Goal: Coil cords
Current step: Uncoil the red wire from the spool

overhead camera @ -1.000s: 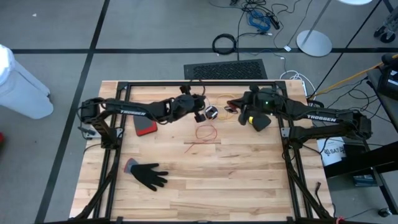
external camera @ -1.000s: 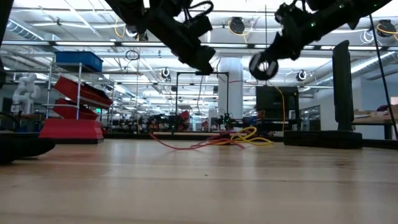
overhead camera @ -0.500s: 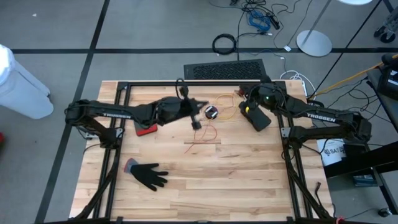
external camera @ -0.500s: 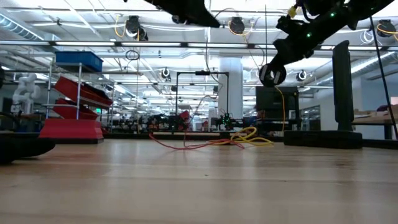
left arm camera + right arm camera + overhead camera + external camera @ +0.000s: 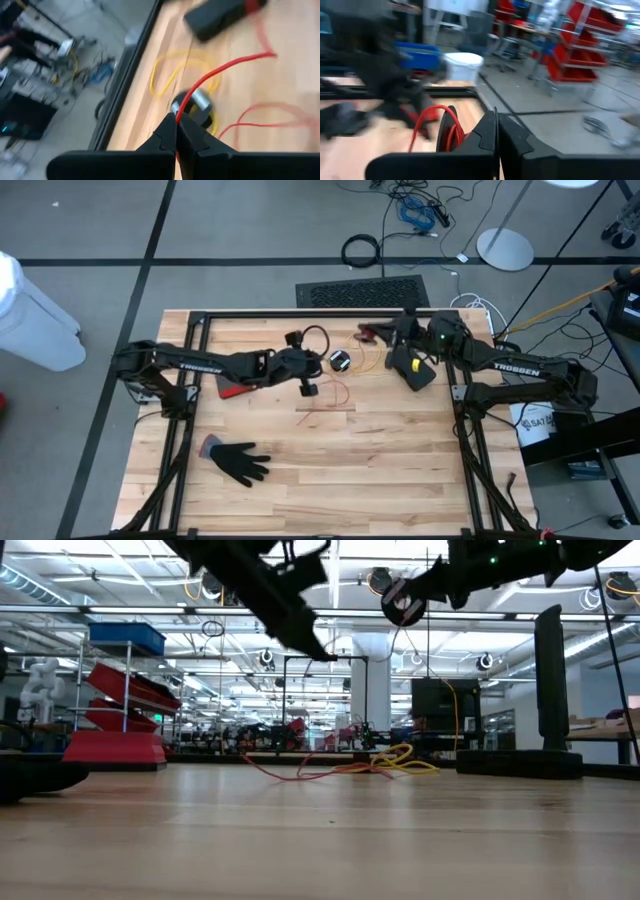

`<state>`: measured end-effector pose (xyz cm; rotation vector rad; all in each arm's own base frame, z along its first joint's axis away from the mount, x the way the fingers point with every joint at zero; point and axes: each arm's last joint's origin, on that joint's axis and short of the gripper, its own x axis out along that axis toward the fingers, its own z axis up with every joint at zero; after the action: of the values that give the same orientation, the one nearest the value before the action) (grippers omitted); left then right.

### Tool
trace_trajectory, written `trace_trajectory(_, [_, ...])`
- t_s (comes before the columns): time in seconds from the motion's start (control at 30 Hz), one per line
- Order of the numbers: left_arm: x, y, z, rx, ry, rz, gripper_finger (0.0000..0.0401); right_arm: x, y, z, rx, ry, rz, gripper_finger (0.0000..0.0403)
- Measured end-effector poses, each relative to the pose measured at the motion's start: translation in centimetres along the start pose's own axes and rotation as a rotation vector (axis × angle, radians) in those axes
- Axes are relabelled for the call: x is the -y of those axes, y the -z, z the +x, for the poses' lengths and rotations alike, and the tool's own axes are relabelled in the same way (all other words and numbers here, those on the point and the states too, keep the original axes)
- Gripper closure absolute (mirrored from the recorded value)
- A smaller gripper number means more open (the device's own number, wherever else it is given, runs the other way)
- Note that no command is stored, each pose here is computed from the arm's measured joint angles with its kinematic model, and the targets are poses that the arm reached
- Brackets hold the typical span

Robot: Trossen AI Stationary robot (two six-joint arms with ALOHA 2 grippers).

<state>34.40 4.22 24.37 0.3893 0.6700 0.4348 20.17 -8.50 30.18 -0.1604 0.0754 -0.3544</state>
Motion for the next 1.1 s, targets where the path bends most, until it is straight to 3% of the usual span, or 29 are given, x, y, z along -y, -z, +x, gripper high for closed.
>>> trace_trajectory(0.1, [-0.6,1.1,0.8,-0.079,-0.006,-0.014,0.04,-0.5,-0.1,0.0,0.006,-0.023,0.0,0.0403])
trace_trajectory(0.2, [-0.9,1.5,1.3,-0.098,0.024,-0.04,0.0374,-0.4,-0.1,0.0,-0.005,0.02,0.002,0.0403])
trace_trajectory(0.43, [-0.3,1.1,1.1,-0.05,0.106,-0.044,0.0213,-0.4,0.0,0.0,-0.018,0.049,-0.006,0.0403])
trace_trajectory(0.6, [-0.1,-0.2,1.0,0.095,0.183,-0.093,0.0121,-0.3,0.1,0.0,-0.025,0.061,-0.013,0.0403])
trace_trajectory(0.73, [-0.3,-1.3,0.8,0.22,0.244,-0.141,0.0106,-0.3,0.3,0.0,-0.054,0.091,-0.017,0.0403])
trace_trajectory(0.83, [-0.2,-1.2,0.8,0.216,0.259,-0.138,0.0105,-0.2,0.7,0.0,-0.098,0.115,-0.029,0.0403])
trace_trajectory(1.1, [-0.4,1.7,1.2,-0.089,0.202,-0.091,0.0104,-0.3,0.9,-0.1,-0.117,0.113,-0.037,0.0403])
